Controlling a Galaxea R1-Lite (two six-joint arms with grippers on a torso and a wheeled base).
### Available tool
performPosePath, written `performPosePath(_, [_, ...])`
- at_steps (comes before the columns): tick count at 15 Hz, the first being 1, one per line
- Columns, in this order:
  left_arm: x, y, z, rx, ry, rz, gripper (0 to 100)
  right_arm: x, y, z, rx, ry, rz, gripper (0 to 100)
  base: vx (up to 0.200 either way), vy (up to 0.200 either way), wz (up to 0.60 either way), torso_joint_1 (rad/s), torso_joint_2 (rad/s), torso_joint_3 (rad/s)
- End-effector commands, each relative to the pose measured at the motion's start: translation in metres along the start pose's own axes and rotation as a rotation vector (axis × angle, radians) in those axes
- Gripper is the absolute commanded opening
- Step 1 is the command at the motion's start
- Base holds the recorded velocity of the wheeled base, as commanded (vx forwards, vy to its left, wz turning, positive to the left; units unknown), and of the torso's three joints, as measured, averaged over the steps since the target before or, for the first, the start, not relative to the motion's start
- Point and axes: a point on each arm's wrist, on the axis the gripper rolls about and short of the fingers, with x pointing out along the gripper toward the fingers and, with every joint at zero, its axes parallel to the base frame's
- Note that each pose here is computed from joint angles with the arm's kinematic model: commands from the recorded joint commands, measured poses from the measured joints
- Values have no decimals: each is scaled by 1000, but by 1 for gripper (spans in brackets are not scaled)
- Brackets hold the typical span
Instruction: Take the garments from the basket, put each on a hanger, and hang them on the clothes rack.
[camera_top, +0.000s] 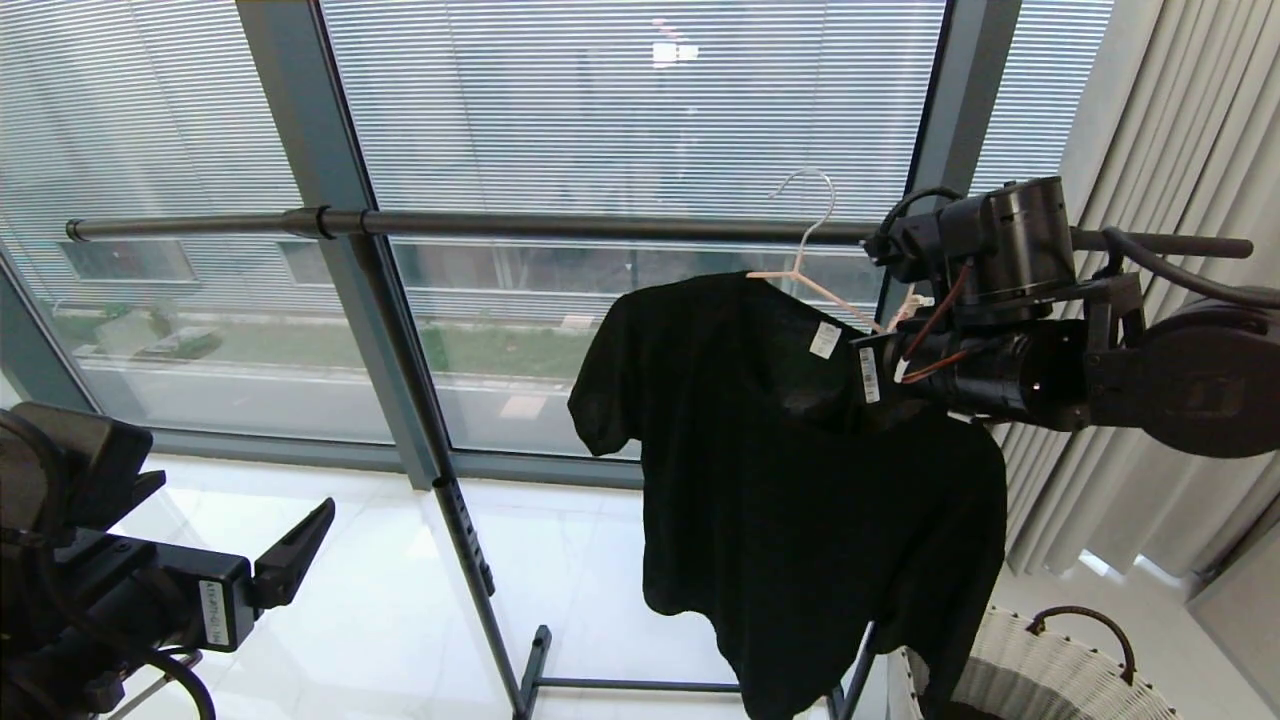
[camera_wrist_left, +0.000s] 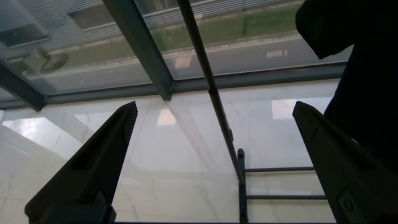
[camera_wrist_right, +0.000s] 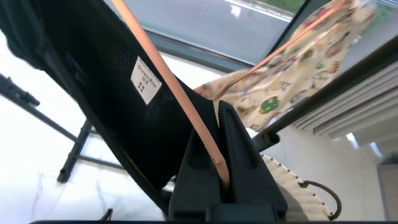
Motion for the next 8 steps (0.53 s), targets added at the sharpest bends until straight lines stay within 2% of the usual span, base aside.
performPosePath(1, [0, 0, 0, 11, -1, 0, 100, 3, -1, 9, 7, -2, -9, 0, 0, 0, 0, 0, 0, 0])
performPosePath(4, [0, 0, 2, 12, -6, 1, 100, -9, 23, 9, -16, 10, 60, 0, 0, 0, 0, 0, 0, 0])
performPosePath(5, [0, 1, 3, 10, -8, 4, 100, -4, 32, 5, -29, 32, 73, 0, 0, 0, 0, 0, 0, 0])
performPosePath(8, [0, 1, 3, 10, -8, 4, 100, 3, 48, 9, -50, 51, 92, 0, 0, 0, 0, 0, 0, 0])
